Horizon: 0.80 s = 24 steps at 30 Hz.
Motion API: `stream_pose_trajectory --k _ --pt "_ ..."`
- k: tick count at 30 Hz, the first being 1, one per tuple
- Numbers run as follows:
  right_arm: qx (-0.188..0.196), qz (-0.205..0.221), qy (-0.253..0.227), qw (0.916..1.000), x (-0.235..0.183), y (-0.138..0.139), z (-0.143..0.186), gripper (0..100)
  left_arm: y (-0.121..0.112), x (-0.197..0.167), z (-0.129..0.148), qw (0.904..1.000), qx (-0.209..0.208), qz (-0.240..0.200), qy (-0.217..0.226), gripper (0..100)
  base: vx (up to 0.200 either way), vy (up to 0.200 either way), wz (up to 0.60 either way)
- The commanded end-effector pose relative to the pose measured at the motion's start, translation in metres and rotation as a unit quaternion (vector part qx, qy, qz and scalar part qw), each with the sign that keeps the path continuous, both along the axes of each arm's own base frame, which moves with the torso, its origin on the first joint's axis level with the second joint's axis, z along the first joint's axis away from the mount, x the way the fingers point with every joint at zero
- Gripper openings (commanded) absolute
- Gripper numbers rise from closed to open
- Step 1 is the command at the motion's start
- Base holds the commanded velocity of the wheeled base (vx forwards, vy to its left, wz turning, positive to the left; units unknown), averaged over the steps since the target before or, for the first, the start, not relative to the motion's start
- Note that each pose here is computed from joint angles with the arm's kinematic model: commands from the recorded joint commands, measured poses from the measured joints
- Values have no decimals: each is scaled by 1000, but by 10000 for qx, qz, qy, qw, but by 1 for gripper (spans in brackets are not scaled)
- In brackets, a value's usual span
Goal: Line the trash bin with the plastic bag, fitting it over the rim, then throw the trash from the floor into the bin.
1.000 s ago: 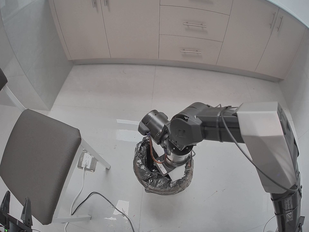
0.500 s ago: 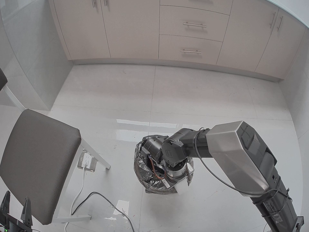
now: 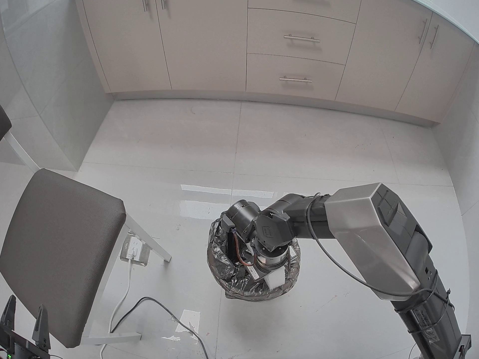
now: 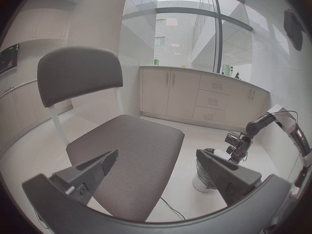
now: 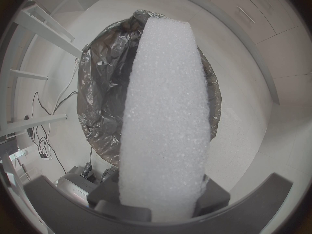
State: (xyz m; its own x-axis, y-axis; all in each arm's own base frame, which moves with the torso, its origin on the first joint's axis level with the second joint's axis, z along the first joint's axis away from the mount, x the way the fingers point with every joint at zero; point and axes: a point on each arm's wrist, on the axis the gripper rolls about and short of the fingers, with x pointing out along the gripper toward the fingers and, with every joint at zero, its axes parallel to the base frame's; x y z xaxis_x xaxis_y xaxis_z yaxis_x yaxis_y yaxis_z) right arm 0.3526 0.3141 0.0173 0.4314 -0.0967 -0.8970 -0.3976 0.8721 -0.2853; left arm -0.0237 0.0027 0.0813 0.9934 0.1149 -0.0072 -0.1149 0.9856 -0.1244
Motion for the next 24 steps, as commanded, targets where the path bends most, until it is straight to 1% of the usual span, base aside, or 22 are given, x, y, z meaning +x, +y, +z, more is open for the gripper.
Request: stream_pose_trajectory --k 1,8,16,17,24 --pt "72 -3 -84 9999 1 0 6 0 0 -1 0 10000 -1 0 -75 100 0 0 0" --pt "276 -34 -279 9992 5 4 7 0 0 -1 0 10000 -1 0 -75 100 0 0 0" --pt "259 -46 -279 9993 5 4 5 0 0 -1 0 10000 -1 0 -75 100 0 0 0" --pt "259 -46 -279 9993 5 4 5 100 0 -1 0 10000 -1 0 -75 100 0 0 0" --pt "299 -58 -308 9991 4 5 8 100 0 -1 0 10000 -1 0 -75 100 0 0 0"
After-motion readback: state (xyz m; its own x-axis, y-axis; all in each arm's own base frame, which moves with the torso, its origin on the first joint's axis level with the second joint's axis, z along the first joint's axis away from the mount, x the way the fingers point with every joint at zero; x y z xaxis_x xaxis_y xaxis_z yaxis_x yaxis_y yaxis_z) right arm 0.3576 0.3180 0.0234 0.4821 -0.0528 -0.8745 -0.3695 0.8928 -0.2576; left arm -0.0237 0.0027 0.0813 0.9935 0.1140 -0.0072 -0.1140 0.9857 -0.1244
